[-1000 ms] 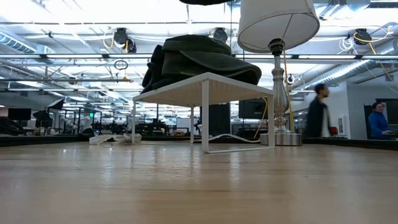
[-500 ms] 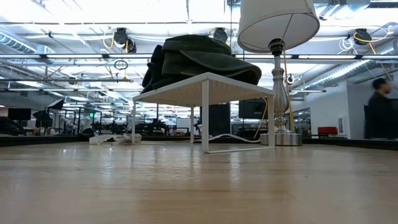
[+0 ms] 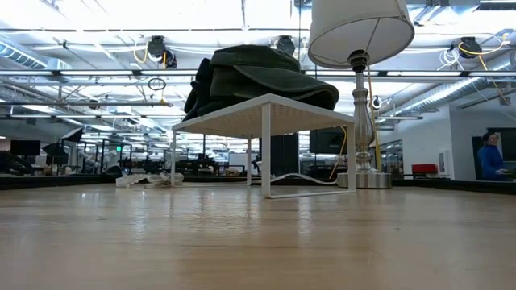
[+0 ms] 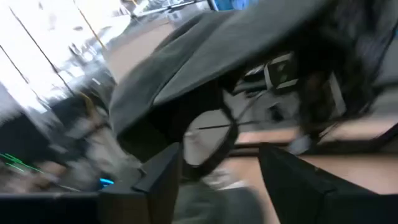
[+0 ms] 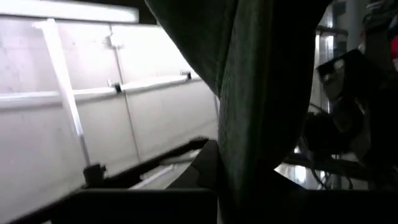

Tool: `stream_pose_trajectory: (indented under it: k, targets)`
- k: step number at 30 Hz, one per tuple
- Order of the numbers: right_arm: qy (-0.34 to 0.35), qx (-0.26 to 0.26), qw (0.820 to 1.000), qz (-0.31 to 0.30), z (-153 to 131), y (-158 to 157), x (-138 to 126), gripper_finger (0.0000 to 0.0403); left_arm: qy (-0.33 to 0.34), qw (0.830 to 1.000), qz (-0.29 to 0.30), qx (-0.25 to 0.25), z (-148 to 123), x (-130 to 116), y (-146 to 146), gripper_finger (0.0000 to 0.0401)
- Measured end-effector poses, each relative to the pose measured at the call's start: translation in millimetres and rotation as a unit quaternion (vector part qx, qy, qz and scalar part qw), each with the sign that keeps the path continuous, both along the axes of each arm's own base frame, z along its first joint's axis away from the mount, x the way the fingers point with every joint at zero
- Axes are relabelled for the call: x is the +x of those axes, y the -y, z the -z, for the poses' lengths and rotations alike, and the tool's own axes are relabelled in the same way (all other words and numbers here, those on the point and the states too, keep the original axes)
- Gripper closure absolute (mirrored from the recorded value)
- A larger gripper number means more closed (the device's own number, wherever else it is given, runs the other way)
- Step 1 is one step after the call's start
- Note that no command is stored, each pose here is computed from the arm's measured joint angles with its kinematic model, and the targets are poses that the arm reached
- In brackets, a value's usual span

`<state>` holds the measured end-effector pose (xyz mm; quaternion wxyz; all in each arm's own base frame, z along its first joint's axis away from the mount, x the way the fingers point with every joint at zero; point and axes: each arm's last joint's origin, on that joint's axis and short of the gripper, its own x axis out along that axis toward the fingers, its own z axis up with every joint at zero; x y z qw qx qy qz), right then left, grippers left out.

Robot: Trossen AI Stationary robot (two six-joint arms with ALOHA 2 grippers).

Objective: Pick & Place hat
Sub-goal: Stack the gray cap on the stacked gray cap on the shelf

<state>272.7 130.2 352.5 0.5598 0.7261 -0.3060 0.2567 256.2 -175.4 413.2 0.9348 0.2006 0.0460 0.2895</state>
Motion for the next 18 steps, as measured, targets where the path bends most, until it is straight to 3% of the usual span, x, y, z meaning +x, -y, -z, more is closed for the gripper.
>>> stream_pose_trajectory:
  k: [4, 10, 14, 18]
  targets:
    - [0.007, -0.050, 0.999, -0.015, 4.4, -2.6, -0.9, 0.0400, 0.083, 0.987, 0.066, -0.124, -6.3, -10.5, 7.6, 0.0149]
    - [-0.017, -0.161, 0.986, -0.046, 19.6, -9.7, 2.4, 0.0400, 0.165, 0.926, 0.176, -0.291, -22.4, -31.8, 11.4, 0.0132]
    - [-0.065, -0.254, 0.959, -0.112, 33.5, -19.9, 10.3, 0.0400, 0.179, 0.884, 0.233, -0.363, -33.2, -46.7, 4.7, 0.0138]
    - [-0.117, -0.336, 0.913, -0.199, 50.8, -30.8, 14.9, 0.0400, 0.172, 0.835, 0.272, -0.446, -42.9, -65.7, -12.8, 0.0139]
